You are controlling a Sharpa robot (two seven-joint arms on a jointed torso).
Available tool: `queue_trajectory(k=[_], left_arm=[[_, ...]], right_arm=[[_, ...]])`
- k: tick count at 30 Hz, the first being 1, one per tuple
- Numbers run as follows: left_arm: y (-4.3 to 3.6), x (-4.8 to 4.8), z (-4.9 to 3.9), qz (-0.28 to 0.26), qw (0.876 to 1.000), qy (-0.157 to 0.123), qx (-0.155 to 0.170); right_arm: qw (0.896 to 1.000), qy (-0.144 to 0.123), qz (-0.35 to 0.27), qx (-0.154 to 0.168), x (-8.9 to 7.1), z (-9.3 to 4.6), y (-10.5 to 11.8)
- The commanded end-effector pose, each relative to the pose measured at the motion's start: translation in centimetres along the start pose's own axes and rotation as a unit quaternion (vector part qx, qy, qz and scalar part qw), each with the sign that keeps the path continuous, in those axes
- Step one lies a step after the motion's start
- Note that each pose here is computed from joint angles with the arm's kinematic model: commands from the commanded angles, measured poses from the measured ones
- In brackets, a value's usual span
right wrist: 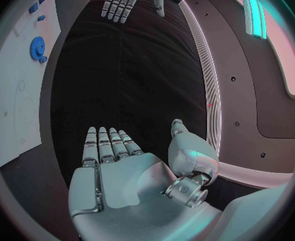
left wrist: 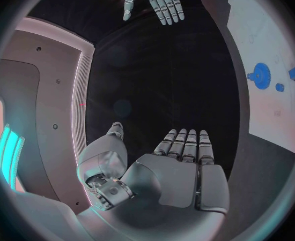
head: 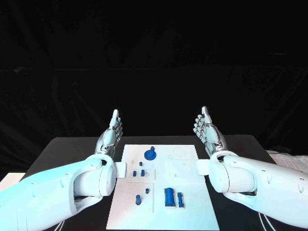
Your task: Assemble the parts on the task board
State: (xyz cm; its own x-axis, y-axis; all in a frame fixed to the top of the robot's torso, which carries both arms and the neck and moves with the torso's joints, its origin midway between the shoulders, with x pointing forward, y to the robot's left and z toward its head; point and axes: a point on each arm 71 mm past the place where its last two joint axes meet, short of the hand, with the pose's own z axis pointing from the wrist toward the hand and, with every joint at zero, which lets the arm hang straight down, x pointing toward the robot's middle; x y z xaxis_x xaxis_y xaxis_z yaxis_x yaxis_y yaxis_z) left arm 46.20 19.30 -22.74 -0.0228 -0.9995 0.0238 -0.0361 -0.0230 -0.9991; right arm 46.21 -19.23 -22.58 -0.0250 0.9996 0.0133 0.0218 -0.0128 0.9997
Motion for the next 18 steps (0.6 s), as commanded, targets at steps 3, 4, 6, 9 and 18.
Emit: queue_trajectory(k=[3, 4, 6, 9, 18], left_arm=[[-0.31, 0.07, -0.04, 0.007, 1.0, -0.003, 0.017], [-0.31, 0.07, -0.04, 0.007, 1.0, -0.003, 0.017], [-0.31, 0.07, -0.04, 0.007, 1.0, -0.003, 0.017], [-0.31, 0.07, -0.04, 0.007, 1.0, -0.003, 0.017], [-0.31, 0.07, -0.04, 0.007, 1.0, -0.003, 0.017]], right_arm=[[1.0, -0.004, -0.002, -0.01, -0.01, -0.04, 0.16], [1.0, -0.004, -0.002, -0.01, -0.01, -0.04, 0.16], [1.0, -0.004, -0.002, -0.01, -0.01, -0.04, 0.16], [1.0, -0.004, -0.002, -0.01, -0.01, -0.04, 0.16], [1.0, -0.004, -0.002, -0.01, -0.01, -0.04, 0.16]])
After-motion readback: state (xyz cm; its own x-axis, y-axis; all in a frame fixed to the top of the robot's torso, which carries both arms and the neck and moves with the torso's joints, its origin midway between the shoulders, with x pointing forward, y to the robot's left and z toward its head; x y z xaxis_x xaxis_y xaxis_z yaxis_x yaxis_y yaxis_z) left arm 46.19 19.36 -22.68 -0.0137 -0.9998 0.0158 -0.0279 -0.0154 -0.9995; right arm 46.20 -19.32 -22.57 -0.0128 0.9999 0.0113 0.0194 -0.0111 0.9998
